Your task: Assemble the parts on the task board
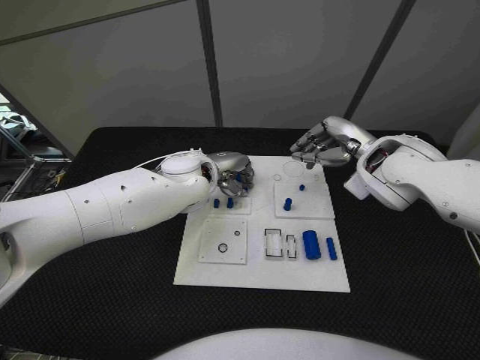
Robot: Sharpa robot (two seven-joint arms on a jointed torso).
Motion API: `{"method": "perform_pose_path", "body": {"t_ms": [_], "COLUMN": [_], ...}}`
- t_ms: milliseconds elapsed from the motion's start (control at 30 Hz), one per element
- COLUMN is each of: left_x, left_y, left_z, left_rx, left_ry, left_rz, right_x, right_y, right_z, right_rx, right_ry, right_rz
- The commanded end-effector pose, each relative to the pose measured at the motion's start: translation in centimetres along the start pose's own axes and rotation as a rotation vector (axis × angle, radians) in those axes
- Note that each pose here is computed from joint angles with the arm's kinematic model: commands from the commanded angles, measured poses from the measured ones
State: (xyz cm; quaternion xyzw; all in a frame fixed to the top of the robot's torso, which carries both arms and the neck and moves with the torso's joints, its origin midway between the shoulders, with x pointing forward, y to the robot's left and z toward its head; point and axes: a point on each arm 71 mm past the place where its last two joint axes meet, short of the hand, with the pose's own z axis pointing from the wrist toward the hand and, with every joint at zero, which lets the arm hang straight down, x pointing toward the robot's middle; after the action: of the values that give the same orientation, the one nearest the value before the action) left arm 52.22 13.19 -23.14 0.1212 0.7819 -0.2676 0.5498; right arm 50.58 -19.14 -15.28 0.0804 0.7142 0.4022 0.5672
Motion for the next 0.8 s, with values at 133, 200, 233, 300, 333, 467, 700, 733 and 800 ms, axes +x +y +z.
{"method": "perform_pose_path", "body": {"t_ms": [133,200,233,300,333,467,700,733,800], "left_x": [0.35,0.3,0.26,0.16,0.11,-0.11,-0.41,-0.51,-0.78], "left_y": [0.39,0.37,0.36,0.34,0.32,0.26,0.12,0.09,0.02], "left_z": [-0.11,-0.12,-0.13,-0.17,-0.2,-0.35,-0.64,-0.67,-0.71], "left_rx": [-0.017,-0.012,-0.008,0.0,0.004,0.022,0.041,0.043,0.047], "left_ry": [0.007,-0.002,-0.008,-0.021,-0.028,-0.057,-0.086,-0.09,-0.099], "left_rz": [0.008,0.007,0.007,0.006,0.005,0.004,-0.002,-0.003,-0.007], "right_x": [-0.1,-0.1,-0.1,-0.1,-0.1,-0.1,-0.1,-0.1,-0.1], "right_y": [0.2,0.2,0.2,0.2,0.2,0.3,0.3,0.3,0.3], "right_z": [0.0,0.0,0.0,0.0,0.0,0.0,0.0,0.0,0.0], "right_rx": [-0.011,-0.011,-0.012,-0.012,-0.012,-0.013,-0.015,-0.015,-0.016], "right_ry": [-0.003,-0.003,-0.003,-0.003,-0.004,-0.004,-0.005,-0.006,-0.006], "right_rz": [-0.002,-0.002,-0.002,-0.002,-0.002,-0.002,-0.001,-0.001,-0.001]}}
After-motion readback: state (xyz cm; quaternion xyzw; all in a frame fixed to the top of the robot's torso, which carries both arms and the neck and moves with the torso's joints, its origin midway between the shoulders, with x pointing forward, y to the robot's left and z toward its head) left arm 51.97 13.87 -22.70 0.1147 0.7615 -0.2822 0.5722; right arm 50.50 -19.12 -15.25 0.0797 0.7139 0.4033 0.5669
